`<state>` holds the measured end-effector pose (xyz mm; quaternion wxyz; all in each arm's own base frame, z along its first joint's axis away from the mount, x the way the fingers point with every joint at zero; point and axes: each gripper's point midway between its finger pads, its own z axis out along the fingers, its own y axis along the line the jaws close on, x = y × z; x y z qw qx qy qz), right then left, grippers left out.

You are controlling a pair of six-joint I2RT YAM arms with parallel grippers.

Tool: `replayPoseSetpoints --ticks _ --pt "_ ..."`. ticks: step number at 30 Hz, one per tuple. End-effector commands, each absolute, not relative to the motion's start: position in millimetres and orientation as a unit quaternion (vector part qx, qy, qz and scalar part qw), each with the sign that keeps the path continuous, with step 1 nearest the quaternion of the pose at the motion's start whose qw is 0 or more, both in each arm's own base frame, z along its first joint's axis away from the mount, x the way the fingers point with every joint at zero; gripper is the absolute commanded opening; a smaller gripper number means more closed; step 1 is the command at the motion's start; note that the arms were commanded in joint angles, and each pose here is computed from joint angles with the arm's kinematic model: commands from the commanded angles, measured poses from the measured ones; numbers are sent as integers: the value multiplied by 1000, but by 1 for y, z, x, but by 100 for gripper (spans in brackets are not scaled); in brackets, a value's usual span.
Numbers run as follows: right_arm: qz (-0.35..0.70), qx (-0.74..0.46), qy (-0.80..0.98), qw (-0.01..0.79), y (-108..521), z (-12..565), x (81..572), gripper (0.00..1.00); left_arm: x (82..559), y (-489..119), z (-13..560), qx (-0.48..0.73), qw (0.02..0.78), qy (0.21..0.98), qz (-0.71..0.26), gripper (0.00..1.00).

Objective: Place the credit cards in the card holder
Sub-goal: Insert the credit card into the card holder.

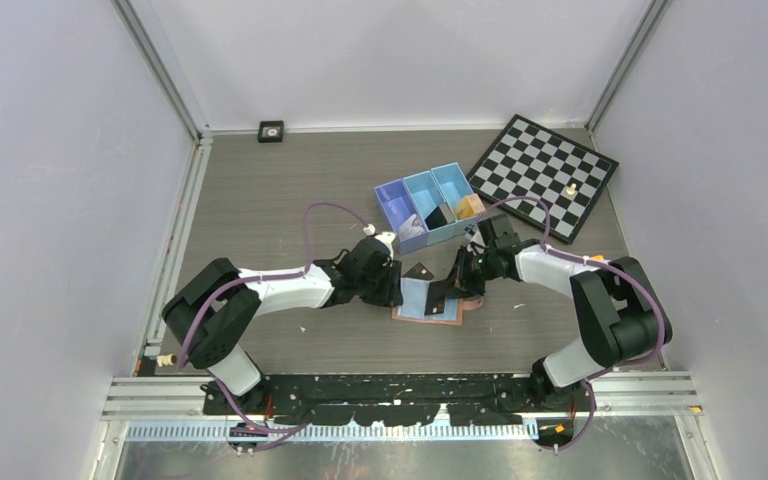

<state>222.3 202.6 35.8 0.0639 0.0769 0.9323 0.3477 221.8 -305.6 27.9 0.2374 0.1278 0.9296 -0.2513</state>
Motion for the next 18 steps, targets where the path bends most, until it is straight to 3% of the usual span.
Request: replayPoseSetpoints --ticks 1,12,18 --pt "332 66 940 52 201 21 215 0 216 -281 10 131 220 947 -194 40" --pt "328 53 942 39 206 15 211 0 216 -280 8 135 217 948 -190 31" --pt "332 46 942 28 209 14 205 1 215 -279 6 137 213 949 -186 20"
